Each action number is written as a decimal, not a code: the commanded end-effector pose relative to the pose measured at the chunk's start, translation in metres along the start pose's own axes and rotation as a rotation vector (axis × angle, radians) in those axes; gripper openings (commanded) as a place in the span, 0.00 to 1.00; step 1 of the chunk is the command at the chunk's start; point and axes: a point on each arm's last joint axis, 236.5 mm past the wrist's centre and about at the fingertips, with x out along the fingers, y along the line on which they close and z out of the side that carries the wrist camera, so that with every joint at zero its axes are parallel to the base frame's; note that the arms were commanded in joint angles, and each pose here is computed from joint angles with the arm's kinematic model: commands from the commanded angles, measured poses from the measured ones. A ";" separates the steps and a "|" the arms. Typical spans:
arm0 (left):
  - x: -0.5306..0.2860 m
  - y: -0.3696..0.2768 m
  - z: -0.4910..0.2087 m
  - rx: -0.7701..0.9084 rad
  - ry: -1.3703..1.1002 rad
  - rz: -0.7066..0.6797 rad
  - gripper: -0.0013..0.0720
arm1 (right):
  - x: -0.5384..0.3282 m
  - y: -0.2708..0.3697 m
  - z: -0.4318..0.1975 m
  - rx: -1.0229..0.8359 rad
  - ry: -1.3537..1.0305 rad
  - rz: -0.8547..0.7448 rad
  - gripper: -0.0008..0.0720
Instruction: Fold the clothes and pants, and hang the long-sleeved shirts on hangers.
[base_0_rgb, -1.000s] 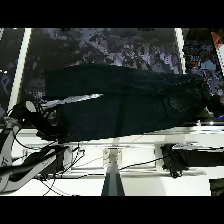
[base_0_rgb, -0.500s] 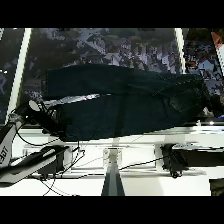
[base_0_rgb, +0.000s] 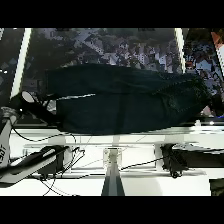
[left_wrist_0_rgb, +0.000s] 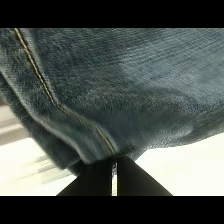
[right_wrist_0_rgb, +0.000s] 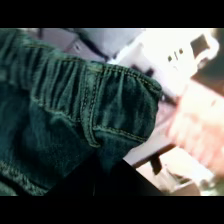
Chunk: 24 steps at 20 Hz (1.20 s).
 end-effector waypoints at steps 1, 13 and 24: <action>-0.055 0.010 0.018 0.094 -0.088 0.051 0.05 | -0.028 0.009 0.018 -0.098 -0.080 -0.050 0.05; -0.163 0.085 0.024 -0.225 -0.622 0.148 0.05 | -0.174 0.057 0.035 -0.078 -0.397 -0.252 0.05; -0.317 0.093 0.090 -0.321 -1.244 0.202 0.05 | -0.238 0.146 0.044 -0.017 -0.665 -0.013 0.05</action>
